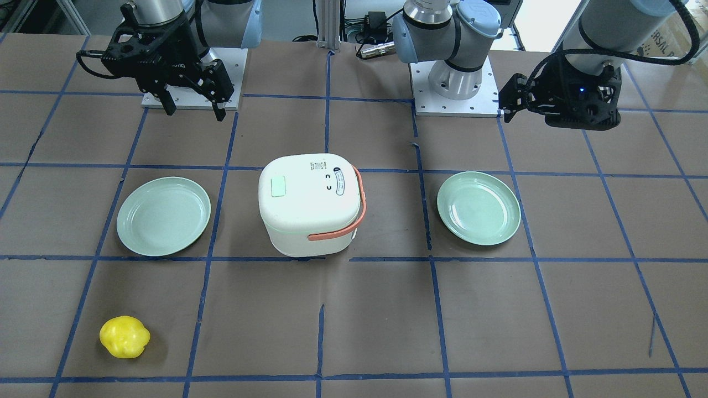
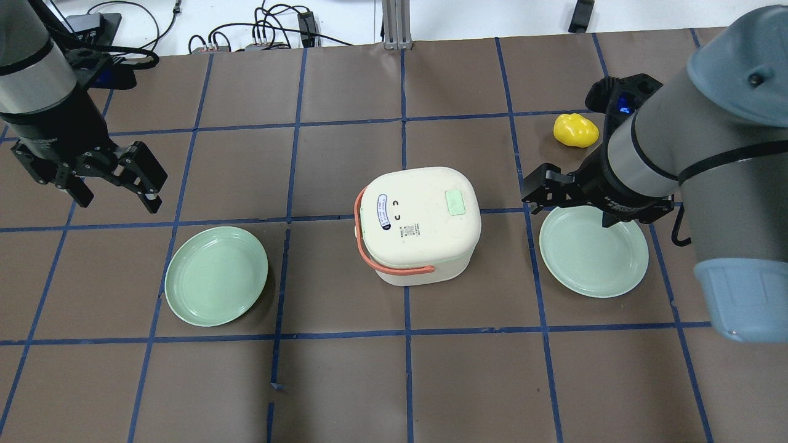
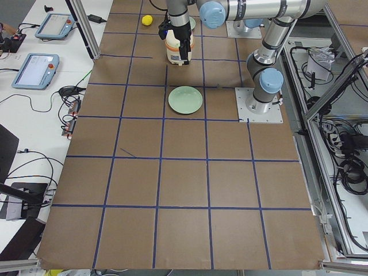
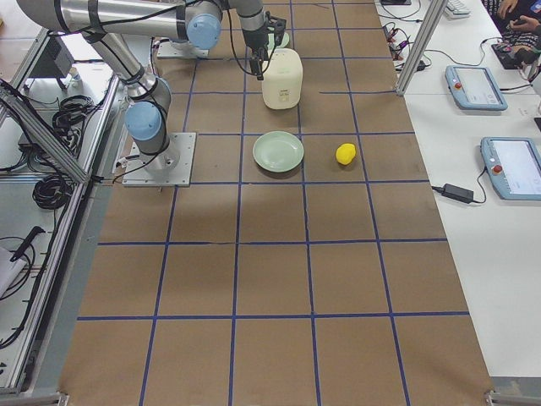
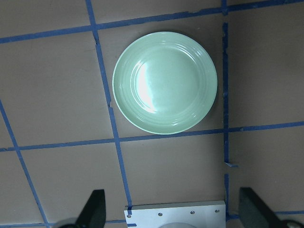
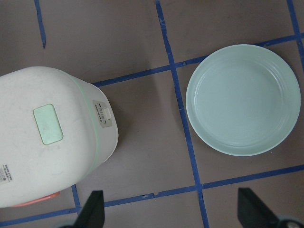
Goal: Press rice cooker button
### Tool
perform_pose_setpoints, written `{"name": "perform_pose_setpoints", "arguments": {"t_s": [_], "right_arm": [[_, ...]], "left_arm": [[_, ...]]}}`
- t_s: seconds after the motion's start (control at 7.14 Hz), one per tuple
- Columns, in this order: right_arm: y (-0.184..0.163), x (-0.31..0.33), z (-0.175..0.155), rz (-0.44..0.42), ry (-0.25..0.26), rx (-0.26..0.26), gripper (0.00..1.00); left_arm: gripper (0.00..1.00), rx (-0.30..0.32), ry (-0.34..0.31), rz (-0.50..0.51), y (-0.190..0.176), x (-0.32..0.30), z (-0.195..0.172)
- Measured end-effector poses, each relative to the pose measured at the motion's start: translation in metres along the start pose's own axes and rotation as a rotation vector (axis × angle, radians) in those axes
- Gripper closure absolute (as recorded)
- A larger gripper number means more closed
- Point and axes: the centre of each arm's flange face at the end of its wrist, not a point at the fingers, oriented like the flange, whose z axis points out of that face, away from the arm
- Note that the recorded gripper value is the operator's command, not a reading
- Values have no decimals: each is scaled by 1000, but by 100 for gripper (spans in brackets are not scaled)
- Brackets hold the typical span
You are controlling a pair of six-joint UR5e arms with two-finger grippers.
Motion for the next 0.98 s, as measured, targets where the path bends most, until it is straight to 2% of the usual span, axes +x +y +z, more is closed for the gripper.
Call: {"name": "perform_pose_setpoints", "arguments": {"t_s": [0.98], "right_arm": [[0, 0, 5, 7, 1, -12, 2]], "left_arm": [[0, 0, 0, 0, 0, 0, 0]]}}
